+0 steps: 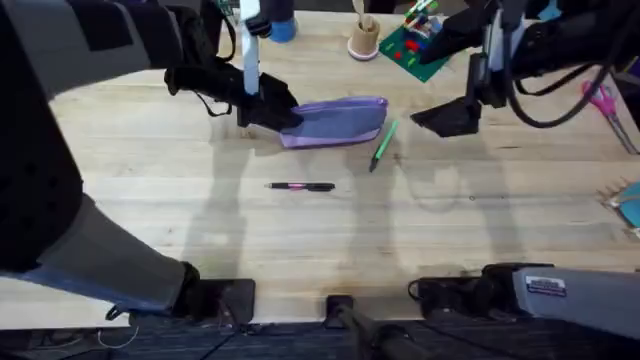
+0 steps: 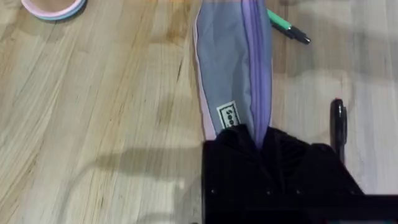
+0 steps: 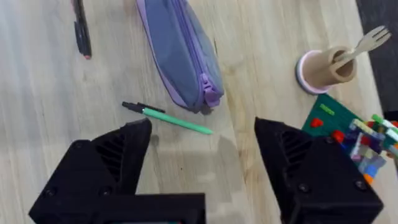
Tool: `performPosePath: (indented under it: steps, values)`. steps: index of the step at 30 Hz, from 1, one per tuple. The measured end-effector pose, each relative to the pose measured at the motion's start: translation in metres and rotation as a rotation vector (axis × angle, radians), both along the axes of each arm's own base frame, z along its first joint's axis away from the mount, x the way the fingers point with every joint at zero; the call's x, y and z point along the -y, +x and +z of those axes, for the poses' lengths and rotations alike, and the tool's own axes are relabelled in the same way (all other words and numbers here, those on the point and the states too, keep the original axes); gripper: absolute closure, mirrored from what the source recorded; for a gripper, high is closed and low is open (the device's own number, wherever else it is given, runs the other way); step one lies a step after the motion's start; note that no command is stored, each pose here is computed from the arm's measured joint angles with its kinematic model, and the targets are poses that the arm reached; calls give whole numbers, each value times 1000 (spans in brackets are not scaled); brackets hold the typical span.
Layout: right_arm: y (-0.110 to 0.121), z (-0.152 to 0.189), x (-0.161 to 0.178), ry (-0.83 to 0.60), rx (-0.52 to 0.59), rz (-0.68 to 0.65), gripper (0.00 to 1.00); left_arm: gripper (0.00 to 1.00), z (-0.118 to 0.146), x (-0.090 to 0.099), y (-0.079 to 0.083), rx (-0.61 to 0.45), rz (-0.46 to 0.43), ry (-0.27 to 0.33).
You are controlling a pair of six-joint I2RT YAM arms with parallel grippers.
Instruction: Unzip the bag, pick up the pens from the table one at a time and place them inside, then zip the bag closed.
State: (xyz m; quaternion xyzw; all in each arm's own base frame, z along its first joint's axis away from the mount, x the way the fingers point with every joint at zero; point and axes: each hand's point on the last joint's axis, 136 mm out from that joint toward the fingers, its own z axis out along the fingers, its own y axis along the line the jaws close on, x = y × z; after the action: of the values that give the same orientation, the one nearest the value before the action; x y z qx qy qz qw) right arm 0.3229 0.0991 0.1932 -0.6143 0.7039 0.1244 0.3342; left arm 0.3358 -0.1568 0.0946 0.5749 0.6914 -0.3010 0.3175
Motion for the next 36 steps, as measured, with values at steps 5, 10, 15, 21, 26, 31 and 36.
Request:
performPosePath:
  steps: [5,10,15,21,26,31,36]
  values:
    - [9,-15,1,-4,-29,-2,6,958,0,0,0,0,0,0]
    - [18,-28,1,-4,-47,-1,6,958,0,0,0,0,0,0]
    - [27,-39,0,1,-56,0,6,958,0,0,0,0,0,0]
    - [34,-54,-2,5,-75,5,14,958,0,0,0,0,0,0]
    - [43,-69,-22,13,-70,59,74,958,0,0,0,0,0,0]
    - [41,-74,-32,19,-79,86,212,958,0,0,0,0,0,0]
    - [42,-73,-32,22,-75,88,241,958,0,0,0,0,0,0]
